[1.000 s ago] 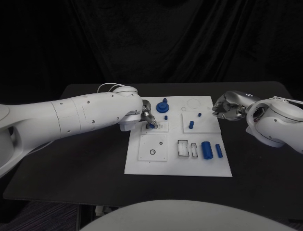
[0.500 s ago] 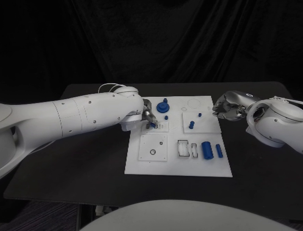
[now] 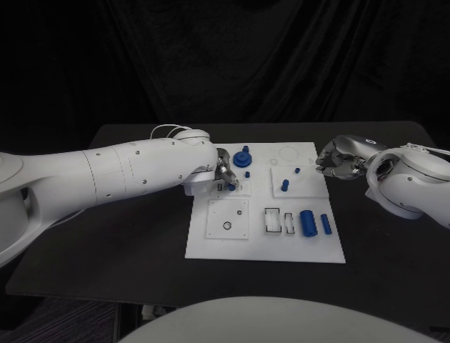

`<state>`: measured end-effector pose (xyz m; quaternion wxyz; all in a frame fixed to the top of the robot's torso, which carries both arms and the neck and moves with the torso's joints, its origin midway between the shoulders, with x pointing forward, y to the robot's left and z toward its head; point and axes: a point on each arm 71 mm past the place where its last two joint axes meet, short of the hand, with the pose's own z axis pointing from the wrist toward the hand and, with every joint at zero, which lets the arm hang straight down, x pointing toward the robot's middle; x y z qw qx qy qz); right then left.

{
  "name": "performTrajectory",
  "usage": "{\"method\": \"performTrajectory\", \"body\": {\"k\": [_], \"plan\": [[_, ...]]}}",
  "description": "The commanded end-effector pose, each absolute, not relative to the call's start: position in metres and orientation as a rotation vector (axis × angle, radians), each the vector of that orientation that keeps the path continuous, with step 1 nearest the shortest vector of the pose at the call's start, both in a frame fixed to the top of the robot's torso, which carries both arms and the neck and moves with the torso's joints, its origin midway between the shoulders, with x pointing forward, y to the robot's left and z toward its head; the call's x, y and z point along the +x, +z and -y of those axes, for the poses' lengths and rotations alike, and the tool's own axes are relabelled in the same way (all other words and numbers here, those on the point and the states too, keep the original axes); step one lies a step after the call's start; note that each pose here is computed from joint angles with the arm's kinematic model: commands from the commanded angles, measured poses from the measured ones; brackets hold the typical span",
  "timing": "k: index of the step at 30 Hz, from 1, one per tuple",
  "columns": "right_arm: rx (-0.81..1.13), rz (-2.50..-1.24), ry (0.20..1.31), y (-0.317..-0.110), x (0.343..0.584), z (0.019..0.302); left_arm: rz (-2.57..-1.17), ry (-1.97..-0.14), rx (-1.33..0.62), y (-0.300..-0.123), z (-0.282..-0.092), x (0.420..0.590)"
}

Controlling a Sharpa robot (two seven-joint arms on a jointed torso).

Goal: Assemble the parts on the task board

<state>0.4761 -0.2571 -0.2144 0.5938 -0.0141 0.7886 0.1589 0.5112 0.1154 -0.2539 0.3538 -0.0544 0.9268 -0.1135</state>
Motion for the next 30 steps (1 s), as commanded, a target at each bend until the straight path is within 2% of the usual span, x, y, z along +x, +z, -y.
{"method": "performTrajectory", "body": {"k": [1, 30], "plan": [[-0.028, -1.843, 0.355, -0.2158, 0.4756, 0.2575, -2.406, -0.316, -0.127, -0.2559, -0.1117, 0.5092], [-0.026, -1.846, 0.351, -0.2160, 0.4757, 0.2592, -2.402, -0.292, -0.161, -0.2610, -0.1213, 0.5112]]}}
